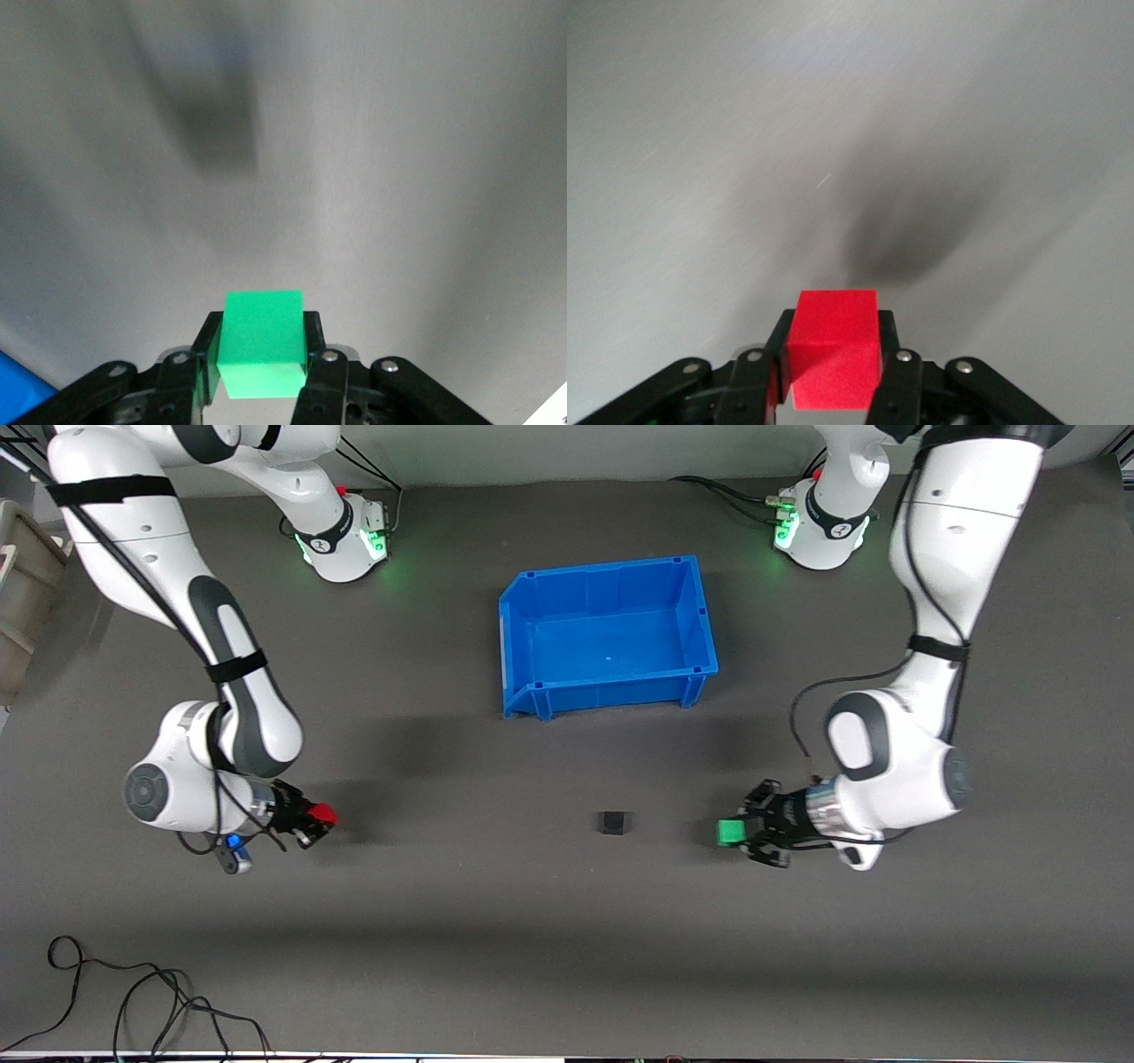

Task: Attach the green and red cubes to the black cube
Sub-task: 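Carry the red and green cubes toward the black cube with both grippers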

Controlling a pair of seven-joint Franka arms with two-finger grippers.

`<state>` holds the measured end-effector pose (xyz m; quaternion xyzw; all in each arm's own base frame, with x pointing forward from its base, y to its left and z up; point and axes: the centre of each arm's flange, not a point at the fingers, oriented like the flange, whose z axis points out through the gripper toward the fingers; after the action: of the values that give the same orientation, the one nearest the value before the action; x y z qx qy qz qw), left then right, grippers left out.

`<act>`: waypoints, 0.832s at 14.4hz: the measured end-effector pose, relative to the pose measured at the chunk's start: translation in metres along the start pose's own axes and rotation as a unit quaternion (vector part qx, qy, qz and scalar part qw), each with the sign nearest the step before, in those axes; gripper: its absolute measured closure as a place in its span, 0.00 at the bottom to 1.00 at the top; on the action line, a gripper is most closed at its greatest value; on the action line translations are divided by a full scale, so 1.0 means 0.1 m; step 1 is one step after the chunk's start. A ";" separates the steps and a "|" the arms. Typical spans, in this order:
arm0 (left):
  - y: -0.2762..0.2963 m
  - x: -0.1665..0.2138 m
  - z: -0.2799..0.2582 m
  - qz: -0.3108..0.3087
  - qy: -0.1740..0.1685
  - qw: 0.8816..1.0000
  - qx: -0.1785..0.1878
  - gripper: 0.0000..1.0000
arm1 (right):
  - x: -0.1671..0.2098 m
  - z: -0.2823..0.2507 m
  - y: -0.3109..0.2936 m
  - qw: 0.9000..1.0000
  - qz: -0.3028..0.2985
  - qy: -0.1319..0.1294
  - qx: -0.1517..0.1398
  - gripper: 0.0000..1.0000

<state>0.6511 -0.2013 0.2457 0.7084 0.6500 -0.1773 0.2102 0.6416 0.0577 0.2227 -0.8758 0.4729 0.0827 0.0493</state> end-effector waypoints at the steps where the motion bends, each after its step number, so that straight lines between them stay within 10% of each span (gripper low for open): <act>1: 0.01 -0.12 0.11 0.008 0.001 1.000 -0.001 0.60 | -0.18 -0.03 -0.17 1.000 0.024 -0.006 0.013 0.61; 12: -0.07 -0.50 1.05 0.018 0.017 1.000 -0.011 0.60 | -1.70 0.36 -1.65 0.971 0.229 -0.013 0.061 0.61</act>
<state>0.6422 -0.2986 0.1823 0.7207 0.6423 -0.1541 0.2106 0.6839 0.2935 0.2213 -0.7382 0.6646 0.0745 0.0882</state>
